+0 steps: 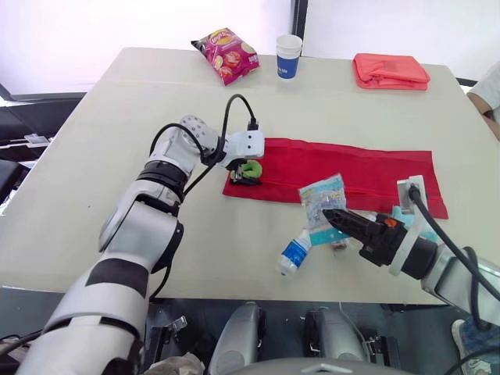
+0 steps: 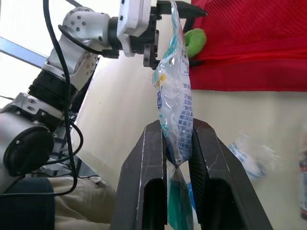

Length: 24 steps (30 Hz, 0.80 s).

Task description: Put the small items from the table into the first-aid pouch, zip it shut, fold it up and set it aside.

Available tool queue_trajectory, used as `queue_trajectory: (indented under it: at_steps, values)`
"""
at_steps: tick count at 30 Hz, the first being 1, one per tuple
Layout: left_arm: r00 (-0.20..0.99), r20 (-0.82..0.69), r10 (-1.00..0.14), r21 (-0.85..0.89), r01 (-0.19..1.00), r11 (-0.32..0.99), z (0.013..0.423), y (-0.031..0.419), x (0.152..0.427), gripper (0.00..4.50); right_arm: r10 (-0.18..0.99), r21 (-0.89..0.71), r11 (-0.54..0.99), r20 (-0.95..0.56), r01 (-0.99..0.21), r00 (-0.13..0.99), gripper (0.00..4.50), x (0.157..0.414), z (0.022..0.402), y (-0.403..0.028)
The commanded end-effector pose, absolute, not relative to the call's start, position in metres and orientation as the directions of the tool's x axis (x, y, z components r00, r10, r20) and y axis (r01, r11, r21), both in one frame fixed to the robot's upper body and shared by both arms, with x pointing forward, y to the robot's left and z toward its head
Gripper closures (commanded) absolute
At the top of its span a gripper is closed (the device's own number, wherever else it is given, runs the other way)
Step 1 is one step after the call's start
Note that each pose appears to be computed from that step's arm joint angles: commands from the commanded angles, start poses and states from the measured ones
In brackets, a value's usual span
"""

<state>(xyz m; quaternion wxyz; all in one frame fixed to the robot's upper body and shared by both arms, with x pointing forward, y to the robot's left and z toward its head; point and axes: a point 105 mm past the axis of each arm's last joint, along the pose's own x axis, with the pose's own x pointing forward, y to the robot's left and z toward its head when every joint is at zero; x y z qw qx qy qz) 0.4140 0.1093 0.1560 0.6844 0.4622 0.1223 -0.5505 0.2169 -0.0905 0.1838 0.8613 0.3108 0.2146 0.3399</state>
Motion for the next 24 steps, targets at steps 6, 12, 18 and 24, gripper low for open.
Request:
queue_trajectory:
  at_steps: [6,12,18,24]
  values:
    - [0.281,-0.605,-0.745,0.375,0.926,0.044,0.148,0.092,0.405,3.24,0.735,0.659,0.578,-0.163,-0.482,0.658,4.4,0.223,0.183,-0.078]
    - [0.255,-0.597,-0.761,0.32,0.945,0.065,0.147,0.094,0.402,4.5,0.728,0.653,0.593,-0.184,-0.472,0.66,4.4,0.249,0.178,-0.063]
    - [0.229,-0.564,-0.794,0.265,0.96,0.088,0.158,0.088,0.4,4.5,0.721,0.656,0.609,-0.223,-0.447,0.656,4.4,0.273,0.167,-0.05]
    - [0.191,-0.506,-0.841,0.175,0.978,0.117,0.179,0.079,0.393,4.5,0.7,0.698,0.613,-0.264,-0.369,0.663,4.4,0.292,0.152,-0.043]
